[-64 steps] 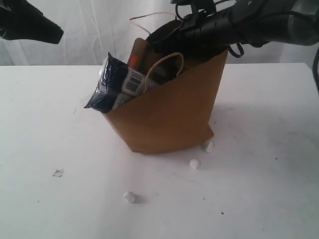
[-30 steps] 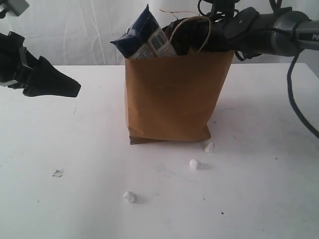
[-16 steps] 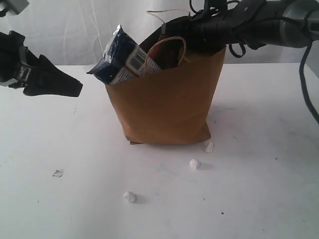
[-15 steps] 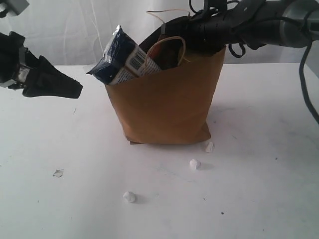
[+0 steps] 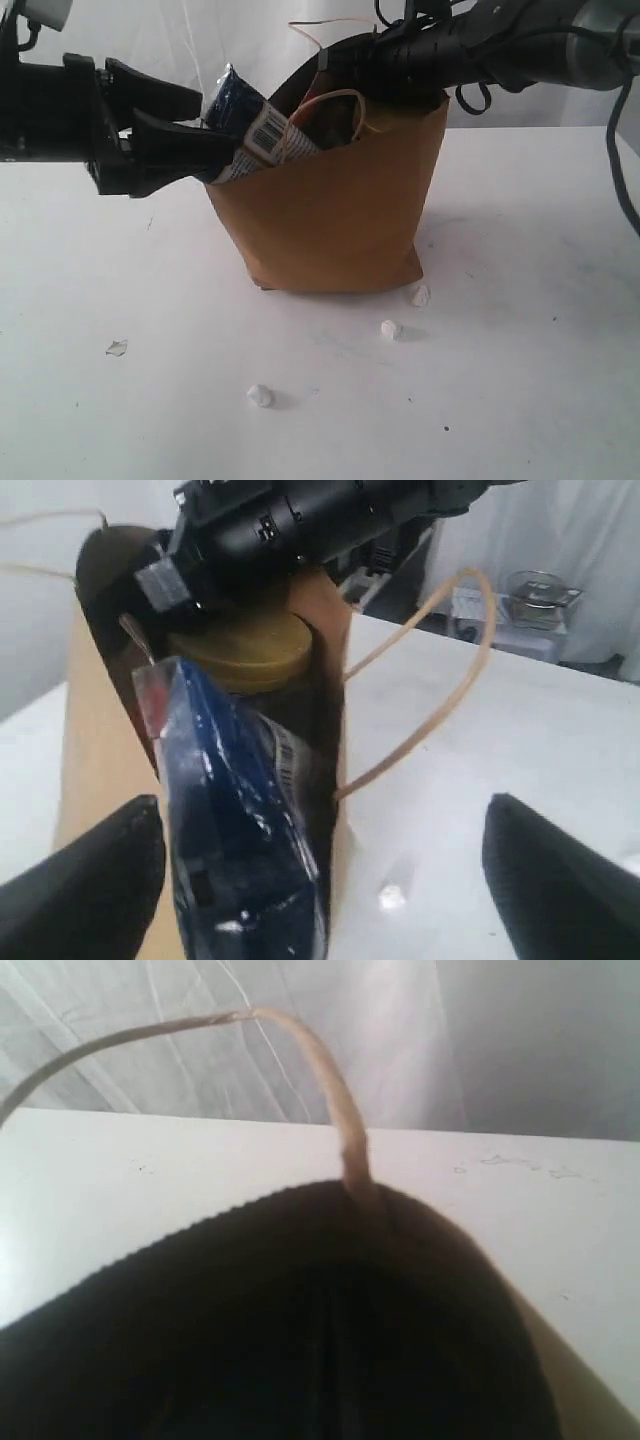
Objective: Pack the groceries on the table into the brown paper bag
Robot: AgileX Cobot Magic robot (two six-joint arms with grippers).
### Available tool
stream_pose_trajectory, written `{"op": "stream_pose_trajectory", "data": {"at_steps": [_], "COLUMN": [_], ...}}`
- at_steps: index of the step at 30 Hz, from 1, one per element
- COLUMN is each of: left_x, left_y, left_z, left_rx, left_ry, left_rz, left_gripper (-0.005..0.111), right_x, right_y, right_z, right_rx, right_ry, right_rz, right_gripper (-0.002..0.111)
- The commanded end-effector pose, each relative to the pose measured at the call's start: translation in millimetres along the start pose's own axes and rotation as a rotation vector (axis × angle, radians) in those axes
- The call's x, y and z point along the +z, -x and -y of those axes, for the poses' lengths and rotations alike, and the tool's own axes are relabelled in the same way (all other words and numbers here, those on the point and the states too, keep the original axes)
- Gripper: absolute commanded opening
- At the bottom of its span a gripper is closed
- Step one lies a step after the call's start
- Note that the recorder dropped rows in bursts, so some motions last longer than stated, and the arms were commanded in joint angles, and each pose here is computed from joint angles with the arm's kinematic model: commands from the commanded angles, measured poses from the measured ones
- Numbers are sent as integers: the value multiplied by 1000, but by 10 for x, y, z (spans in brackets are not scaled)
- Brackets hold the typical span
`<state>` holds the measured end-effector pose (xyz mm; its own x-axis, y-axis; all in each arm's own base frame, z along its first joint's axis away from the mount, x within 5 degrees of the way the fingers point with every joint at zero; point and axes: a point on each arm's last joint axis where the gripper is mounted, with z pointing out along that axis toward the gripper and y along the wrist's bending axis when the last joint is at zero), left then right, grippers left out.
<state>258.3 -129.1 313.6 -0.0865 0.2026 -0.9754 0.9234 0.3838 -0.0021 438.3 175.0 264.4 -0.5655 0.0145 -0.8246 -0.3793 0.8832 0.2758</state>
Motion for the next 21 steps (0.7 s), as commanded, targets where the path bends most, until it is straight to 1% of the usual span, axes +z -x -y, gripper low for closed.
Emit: {"op": "stream_pose_trajectory", "data": {"at_steps": [1,3,5,6,7,8,9,10,11,14,21], "left_x": [190,301,355,355,356,357,357,358,357,355,350], "left_y": [-53,-146,-185,-172,-155,-100,-71,-34,-5,108,352], "left_z": [-89,-90,-89,-93,-98,-114,-122,-131,-139,-163,-212], "left_rx": [78,58,36,34,36,49,57,57,62,87,125], "left_ry": [94,58,44,45,45,48,50,50,51,54,54], "left_rz": [68,56,57,60,64,76,82,91,97,122,179], "left_gripper": [86,86,74,56,44,24,11,2,0,0,0], "right_x": [113,111,102,102,102,102,102,102,102,59,-295], "right_y": [-290,-298,-290,-290,-290,-290,-290,-290,-290,-252,51], "right_z": [-5,-10,-13,-13,-13,-13,-13,-13,-13,-33,-172], "right_rx": [-21,-20,-21,-21,-21,-21,-21,-21,-21,-24,-48], "right_ry": [49,54,55,55,55,55,55,55,55,59,80], "right_rz": [-173,-182,-180,-180,-180,-180,-180,-180,-180,-172,-79], "right_gripper": [0,0,0,0,0,0,0,0,0,0,0]}}
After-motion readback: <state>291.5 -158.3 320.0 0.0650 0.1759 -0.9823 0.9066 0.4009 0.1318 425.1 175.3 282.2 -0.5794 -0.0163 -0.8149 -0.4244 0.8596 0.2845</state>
